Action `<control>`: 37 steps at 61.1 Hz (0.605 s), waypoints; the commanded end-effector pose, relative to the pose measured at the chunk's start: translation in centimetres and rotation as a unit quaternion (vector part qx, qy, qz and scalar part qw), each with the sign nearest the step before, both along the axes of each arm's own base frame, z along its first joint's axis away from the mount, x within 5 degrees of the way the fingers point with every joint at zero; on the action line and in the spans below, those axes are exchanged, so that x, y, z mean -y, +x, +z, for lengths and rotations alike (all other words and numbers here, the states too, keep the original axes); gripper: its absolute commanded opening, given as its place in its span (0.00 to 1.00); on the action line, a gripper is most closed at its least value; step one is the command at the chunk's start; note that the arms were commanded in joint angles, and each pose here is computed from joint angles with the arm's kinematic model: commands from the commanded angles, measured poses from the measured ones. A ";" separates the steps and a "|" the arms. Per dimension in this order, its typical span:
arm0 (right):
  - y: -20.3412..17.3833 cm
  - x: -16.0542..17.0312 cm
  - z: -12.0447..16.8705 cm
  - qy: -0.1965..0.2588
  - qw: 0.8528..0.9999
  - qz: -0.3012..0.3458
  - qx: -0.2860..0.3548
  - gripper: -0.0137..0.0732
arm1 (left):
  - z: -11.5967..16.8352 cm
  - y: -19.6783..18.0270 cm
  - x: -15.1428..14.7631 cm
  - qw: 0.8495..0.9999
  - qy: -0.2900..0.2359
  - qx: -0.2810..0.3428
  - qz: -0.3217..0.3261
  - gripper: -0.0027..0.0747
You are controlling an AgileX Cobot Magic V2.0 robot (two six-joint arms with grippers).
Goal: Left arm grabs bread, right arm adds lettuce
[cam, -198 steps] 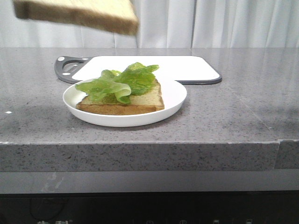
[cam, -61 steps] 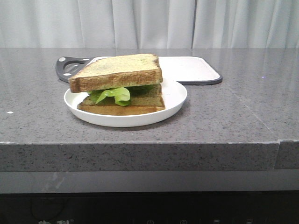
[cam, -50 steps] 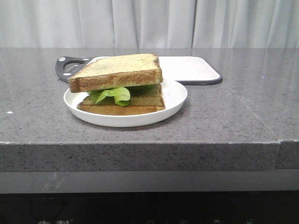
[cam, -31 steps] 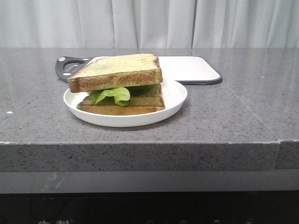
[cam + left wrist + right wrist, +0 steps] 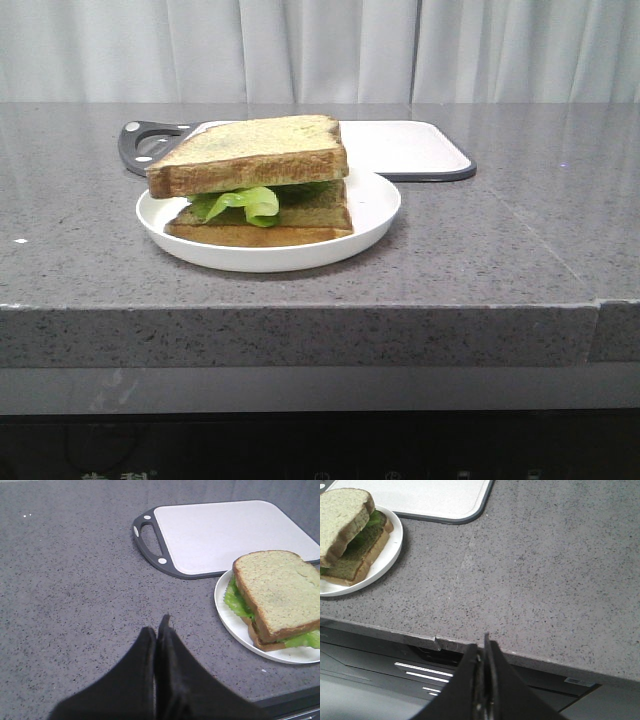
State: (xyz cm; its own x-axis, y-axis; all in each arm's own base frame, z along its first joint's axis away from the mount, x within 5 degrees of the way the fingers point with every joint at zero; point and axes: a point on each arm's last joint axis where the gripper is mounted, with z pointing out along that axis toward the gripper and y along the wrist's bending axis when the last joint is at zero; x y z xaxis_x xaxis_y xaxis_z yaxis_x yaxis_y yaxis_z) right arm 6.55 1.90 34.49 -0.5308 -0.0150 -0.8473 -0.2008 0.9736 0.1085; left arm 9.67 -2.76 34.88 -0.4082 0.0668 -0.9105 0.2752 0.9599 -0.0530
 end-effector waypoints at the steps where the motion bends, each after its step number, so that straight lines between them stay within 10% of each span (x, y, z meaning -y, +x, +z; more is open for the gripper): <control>1: 0.3 0.1 1.2 0.004 0.999 -0.008 0.039 0.02 | 1.4 0.2 0.0 0.999 -0.017 0.045 0.005 0.01; 37: 0.3 0.1 1.2 0.004 0.999 -0.008 0.039 0.02 | -2.5 -3.8 -1.5 0.989 -0.026 0.129 0.071 0.01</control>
